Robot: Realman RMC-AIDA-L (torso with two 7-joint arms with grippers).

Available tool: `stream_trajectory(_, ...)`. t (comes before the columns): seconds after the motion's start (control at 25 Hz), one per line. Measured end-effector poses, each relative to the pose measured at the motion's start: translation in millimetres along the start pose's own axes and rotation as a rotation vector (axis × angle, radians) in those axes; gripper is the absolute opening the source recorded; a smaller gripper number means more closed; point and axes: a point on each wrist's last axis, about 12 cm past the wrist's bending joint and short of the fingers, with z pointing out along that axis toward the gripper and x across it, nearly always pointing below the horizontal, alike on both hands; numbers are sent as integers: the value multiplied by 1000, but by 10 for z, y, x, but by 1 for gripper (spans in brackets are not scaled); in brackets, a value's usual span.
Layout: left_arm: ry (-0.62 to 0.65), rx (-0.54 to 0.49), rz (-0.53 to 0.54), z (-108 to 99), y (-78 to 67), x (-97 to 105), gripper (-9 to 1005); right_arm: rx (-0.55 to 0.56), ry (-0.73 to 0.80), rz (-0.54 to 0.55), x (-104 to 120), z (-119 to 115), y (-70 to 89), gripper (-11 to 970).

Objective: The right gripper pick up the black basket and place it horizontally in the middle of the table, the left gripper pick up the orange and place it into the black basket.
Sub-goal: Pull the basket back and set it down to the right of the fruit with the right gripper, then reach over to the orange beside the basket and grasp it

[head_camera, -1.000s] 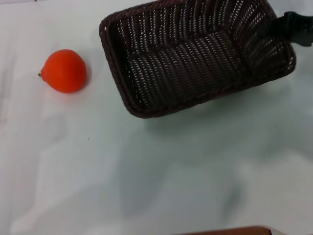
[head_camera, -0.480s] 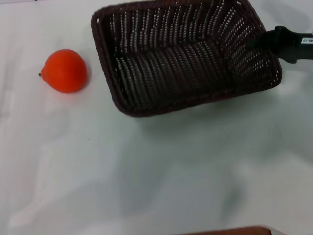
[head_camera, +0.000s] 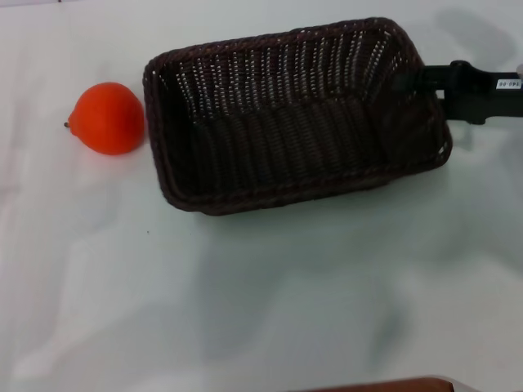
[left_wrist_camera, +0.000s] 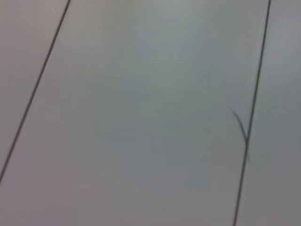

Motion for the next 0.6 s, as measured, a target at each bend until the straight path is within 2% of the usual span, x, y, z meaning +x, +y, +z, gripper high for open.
stream_trajectory(0.08, 13, 26, -5, -7, -27, 13, 844, 17, -34, 9, -43, 10, -22, 611)
stream_trajectory(0.36, 78, 135, -30, -26, -88, 52, 844, 19, -50, 22, -98, -9, 1, 697)
stream_trajectory(0.6, 322, 335, -121, 140, -39, 102, 843, -18, 101, -30, 32, -375, 181, 696)
